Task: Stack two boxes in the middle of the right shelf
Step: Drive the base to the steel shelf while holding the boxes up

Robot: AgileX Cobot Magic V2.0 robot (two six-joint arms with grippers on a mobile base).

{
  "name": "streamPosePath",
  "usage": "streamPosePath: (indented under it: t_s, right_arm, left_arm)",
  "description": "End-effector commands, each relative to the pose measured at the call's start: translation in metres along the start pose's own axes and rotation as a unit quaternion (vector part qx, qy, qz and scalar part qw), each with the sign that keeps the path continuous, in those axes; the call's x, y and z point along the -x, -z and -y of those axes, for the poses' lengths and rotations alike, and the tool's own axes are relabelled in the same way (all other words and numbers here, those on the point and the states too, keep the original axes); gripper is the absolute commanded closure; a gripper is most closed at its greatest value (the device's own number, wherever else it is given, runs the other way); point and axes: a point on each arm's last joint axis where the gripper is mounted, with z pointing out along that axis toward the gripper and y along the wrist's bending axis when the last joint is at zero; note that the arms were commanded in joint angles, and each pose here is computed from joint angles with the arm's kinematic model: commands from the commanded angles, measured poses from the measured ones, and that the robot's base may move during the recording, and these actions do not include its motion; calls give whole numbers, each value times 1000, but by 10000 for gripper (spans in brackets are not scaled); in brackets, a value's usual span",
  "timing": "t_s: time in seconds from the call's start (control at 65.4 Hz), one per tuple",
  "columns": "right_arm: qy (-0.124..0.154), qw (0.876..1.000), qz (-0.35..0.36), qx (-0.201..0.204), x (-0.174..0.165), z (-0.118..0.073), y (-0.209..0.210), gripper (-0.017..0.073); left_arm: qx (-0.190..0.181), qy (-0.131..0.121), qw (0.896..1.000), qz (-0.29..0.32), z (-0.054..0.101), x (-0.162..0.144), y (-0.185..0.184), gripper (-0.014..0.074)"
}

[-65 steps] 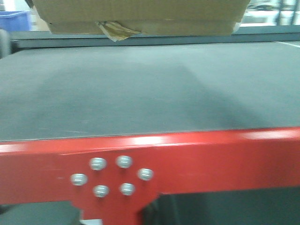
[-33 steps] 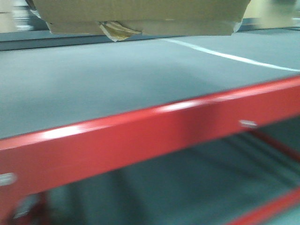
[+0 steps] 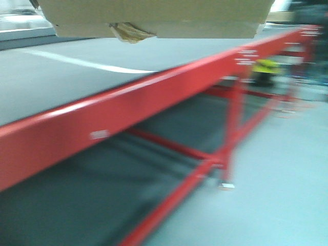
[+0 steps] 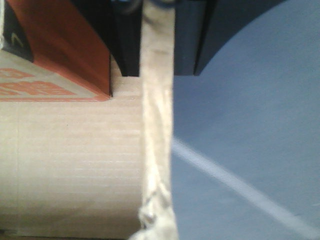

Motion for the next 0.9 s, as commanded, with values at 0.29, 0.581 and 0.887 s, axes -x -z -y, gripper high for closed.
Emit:
streamPosePath:
  t_s: [0.29, 0.581, 0.887]
  right_arm:
    - [12, 999, 32, -12, 11, 7, 8, 711]
    - [12, 999, 32, -12, 11, 7, 8, 711]
    - [12, 999, 32, -12, 11, 7, 8, 711]
  left_arm:
    - [12, -4, 999, 35, -8, 9, 10, 704]
    - [12, -4, 999, 35, -8, 9, 10, 704]
    - [12, -4, 999, 35, -8, 9, 10, 704]
